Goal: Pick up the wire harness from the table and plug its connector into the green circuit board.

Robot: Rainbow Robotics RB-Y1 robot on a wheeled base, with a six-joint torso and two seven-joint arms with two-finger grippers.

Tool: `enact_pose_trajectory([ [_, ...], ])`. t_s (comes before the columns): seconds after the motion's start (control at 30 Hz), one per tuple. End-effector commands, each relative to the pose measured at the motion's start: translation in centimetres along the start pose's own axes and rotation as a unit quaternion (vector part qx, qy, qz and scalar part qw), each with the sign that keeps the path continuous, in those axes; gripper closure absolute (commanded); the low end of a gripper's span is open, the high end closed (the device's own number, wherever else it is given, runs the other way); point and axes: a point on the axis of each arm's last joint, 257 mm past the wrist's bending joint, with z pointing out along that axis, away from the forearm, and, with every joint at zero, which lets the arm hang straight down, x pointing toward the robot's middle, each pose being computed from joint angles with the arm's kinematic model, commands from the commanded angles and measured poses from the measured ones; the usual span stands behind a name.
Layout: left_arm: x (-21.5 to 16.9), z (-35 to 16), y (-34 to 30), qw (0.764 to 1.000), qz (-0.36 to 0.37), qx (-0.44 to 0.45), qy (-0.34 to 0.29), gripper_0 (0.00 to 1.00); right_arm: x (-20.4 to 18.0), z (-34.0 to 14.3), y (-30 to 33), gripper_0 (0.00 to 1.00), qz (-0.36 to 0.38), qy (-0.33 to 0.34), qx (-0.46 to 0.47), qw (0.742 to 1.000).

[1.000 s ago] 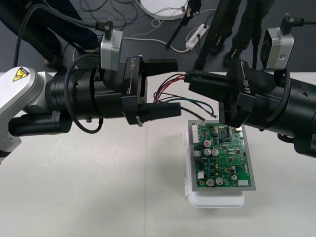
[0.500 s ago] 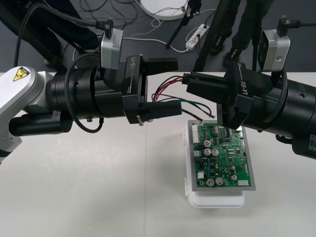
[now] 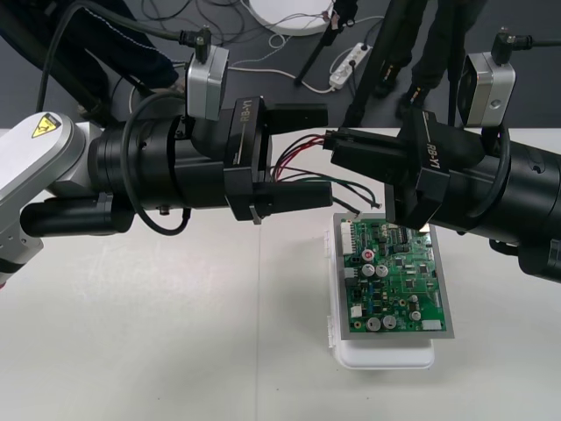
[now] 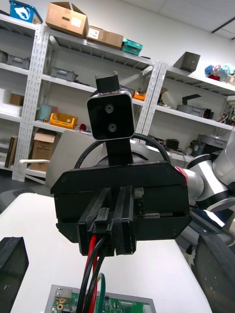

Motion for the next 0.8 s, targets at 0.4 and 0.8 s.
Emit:
enact_pose_trajectory([
  [0.4,-0.92,0.3,0.95,1.0,-0.006,-0.012,0.009,0.01,-0.89,0.72,1.08,1.0,-0.011,0.004,-0.018,1.0],
  [0.8,-1.26,0.39,1.0,1.0,-0.013,-0.013,0.001,1.0,-0.88,0.69,1.01,1.0,-0.01,0.003,-0.016,1.0],
])
